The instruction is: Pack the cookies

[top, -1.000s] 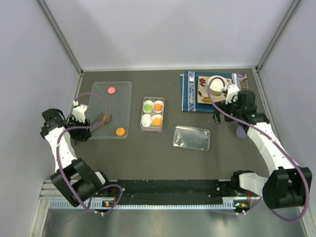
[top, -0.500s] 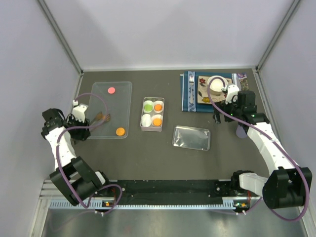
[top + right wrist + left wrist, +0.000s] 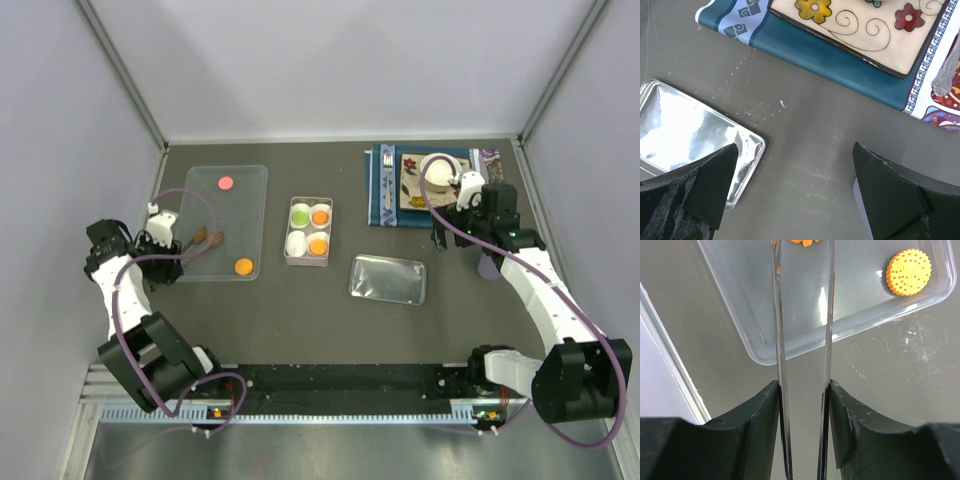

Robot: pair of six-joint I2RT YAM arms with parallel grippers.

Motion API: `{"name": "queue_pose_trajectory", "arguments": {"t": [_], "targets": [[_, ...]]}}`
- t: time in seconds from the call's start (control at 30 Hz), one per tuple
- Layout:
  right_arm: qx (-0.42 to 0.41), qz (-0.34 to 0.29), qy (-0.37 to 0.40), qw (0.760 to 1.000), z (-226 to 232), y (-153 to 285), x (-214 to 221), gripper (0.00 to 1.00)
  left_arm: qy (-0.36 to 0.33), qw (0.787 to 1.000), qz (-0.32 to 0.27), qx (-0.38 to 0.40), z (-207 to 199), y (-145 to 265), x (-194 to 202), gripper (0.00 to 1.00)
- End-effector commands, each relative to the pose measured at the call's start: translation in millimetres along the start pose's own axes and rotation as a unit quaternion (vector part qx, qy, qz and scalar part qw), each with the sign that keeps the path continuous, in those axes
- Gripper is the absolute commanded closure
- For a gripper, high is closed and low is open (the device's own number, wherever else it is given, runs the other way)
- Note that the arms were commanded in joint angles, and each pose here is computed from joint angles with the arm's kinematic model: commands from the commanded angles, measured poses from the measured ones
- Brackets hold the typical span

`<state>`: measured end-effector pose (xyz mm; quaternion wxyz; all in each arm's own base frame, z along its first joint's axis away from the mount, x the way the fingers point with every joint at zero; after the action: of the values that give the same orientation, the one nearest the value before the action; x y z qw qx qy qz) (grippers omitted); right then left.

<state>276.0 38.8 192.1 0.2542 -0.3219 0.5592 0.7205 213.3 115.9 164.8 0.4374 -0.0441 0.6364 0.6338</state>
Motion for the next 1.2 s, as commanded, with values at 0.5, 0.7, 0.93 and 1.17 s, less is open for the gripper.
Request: {"name": "queue_pose_trajectory", "arguments": {"t": [0.5,0.7,0.93,1.17], "targets": [[-0.012,-0.033,0.018,0.999,8.2,7.1,-22.7,0.01,-0.001,1.000,-0.010,0.009,5.7,-13.7,4.6,0.53],[-0.012,-0.032,0.018,0.999,8.1,6.7,-22.5,0.01,-0.003,1.000,-0.006,0.016,3.6,-17.3,8.2,0.54],[-0.012,-0.033,0.017,0.999,8.2,7.1,-22.7,0.01,-0.005,1.000,0.001,0.022,2.1,-20.6,12.5,0.56],[-0.013,-0.033,0.016,0.999,8.5,6.9,-23.0,0.01,-0.011,1.000,0.008,0.018,2.3,-18.9,14.3,0.56]]}}
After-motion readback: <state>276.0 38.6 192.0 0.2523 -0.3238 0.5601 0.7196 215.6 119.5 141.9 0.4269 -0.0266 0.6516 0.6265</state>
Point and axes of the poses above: each gripper's point midway between its finger pads, its own y axis back along the fingers, its own z axis along the line the jaws close on, x = y × z, the point moved 6 cm from there along y, back along the fingers, and after that the axes turned 14 degrees about -y, right-handed, at the moved point
